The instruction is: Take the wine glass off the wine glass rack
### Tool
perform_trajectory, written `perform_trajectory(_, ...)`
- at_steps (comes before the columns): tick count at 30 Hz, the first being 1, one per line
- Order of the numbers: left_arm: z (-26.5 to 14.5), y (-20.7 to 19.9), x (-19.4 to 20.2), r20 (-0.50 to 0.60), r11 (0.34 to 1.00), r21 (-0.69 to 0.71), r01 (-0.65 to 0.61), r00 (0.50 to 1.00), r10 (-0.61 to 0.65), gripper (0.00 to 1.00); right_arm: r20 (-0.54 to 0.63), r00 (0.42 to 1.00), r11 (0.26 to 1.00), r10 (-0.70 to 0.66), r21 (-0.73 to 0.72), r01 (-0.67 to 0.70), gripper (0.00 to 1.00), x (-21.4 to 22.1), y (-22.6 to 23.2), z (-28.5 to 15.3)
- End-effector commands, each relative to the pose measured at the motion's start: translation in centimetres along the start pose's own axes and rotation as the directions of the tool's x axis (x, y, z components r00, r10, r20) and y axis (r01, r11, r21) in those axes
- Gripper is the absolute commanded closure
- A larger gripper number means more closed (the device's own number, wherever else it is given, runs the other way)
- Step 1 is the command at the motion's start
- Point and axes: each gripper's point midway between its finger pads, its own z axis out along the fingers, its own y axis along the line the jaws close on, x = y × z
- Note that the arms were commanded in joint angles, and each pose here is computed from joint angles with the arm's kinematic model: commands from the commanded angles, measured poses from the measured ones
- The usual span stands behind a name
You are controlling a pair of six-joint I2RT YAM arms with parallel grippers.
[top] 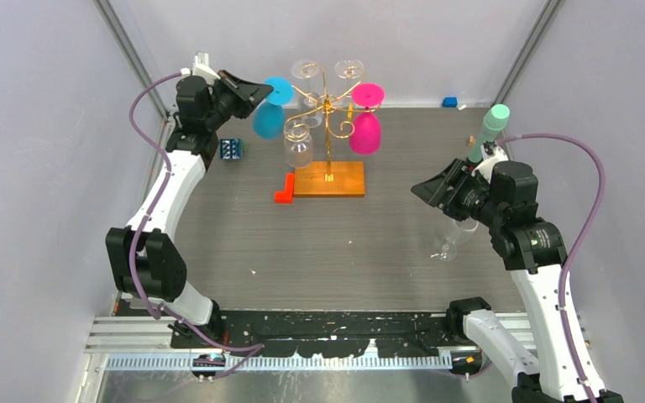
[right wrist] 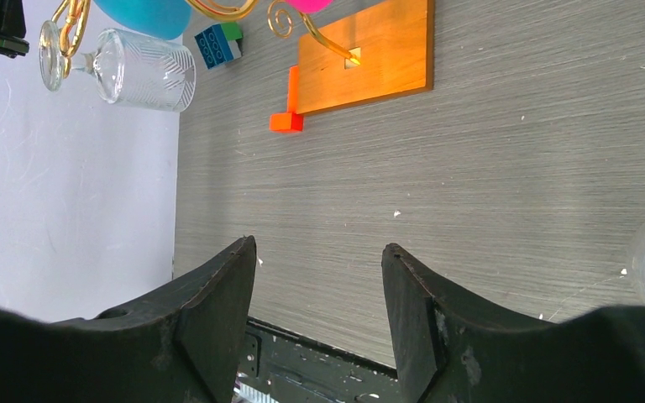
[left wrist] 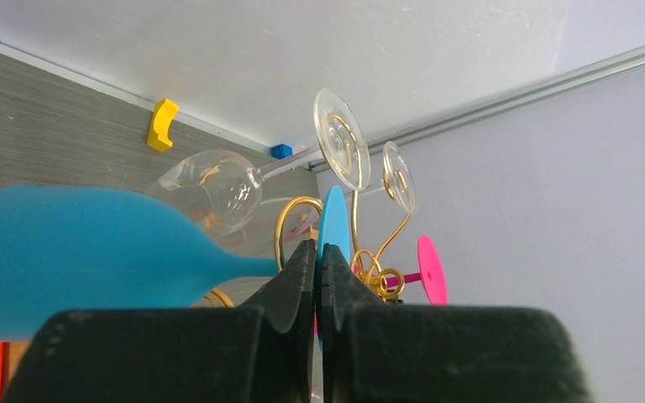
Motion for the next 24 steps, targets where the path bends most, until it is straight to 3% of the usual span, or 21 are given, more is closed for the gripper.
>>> perform_trajectory(1, -0.8, -3.7, -4.0, 0.138, 0.997, 0.069, -0.023, 0.99, 0.014, 1.0, 0.043, 0.999, 1.0, -0.002, -0.028, 0.003, 0.38, -0.9, 0.7, -0.2)
perform_trajectory(9, 0.5, -3.6, -5.5, 0.201, 0.99, 0.103, 0.095, 0.973, -0.114, 1.0, 0.042, 0.999, 1.0, 0.006, -0.028, -0.004, 0.38, -0.8, 0.6, 0.0)
perform_trajectory(24, 1.8, -6.3, -1.2, -0.011, 0.979, 0.196, 0.055, 0.998, -0.054, 1.0, 0.03, 0.999, 1.0, 0.012, -0.028, -0.012, 0.38, -0.6, 0.4, 0.4)
